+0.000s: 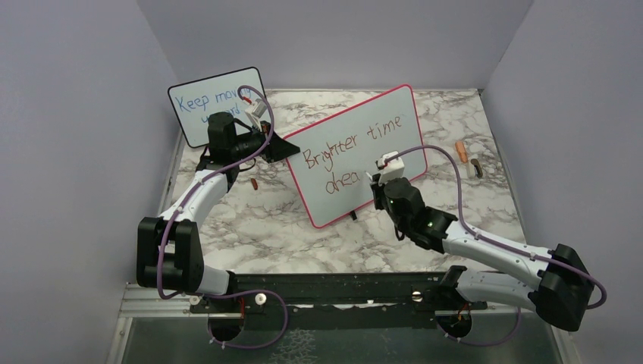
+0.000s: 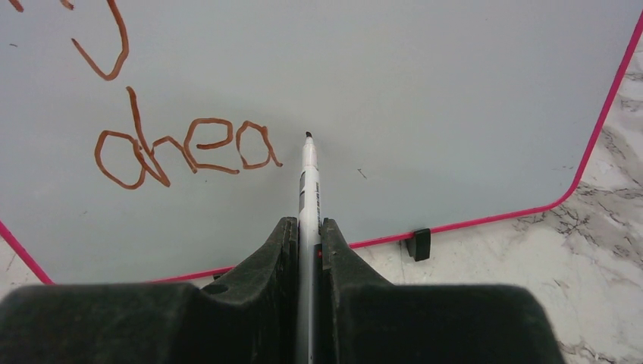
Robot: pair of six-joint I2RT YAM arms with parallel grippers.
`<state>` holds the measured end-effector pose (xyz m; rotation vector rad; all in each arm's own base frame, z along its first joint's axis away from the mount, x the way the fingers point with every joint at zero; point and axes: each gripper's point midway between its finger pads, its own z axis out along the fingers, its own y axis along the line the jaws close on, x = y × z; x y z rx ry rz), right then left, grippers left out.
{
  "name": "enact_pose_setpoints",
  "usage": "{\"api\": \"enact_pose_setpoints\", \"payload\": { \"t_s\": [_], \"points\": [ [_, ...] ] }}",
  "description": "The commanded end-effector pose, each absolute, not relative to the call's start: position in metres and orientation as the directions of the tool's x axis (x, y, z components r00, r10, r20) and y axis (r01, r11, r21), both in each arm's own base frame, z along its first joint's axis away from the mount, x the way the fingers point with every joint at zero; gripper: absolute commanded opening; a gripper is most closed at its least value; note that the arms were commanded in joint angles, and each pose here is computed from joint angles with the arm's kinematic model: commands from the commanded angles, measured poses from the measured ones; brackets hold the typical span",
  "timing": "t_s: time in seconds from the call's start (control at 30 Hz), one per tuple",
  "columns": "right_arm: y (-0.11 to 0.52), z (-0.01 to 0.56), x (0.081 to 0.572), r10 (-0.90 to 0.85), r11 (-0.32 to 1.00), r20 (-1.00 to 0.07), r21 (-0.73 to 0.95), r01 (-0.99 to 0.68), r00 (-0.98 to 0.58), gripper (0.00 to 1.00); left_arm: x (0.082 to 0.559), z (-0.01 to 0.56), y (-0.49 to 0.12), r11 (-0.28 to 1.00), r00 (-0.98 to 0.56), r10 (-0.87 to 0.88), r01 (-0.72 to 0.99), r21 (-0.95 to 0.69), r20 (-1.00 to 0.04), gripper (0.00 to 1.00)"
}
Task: Write a sentence on the whiteboard
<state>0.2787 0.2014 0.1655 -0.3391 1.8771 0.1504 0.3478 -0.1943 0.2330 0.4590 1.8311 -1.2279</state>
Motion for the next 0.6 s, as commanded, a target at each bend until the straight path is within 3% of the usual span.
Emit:
{"api": "enact_pose_setpoints", "payload": {
  "t_s": [0.0,0.57],
  "points": [
    [0.2015,0.171,0.286,-0.139,0.953,-0.953,-0.054,-0.299,-0.27,0.01,0.3604,0.1943,-0.1821,0.567,-0.593,-0.126,0.615,-0.548,-0.795,0.0],
    [0.2077,0.1615,0.2935,-0.15,0.948,-0.947,-0.056,-0.314,-0.285,0.01,0.3611,0.1929,-0.1826,0.566,-0.596,-0.124,0.614,-0.55,-0.793,0.0]
  ]
}}
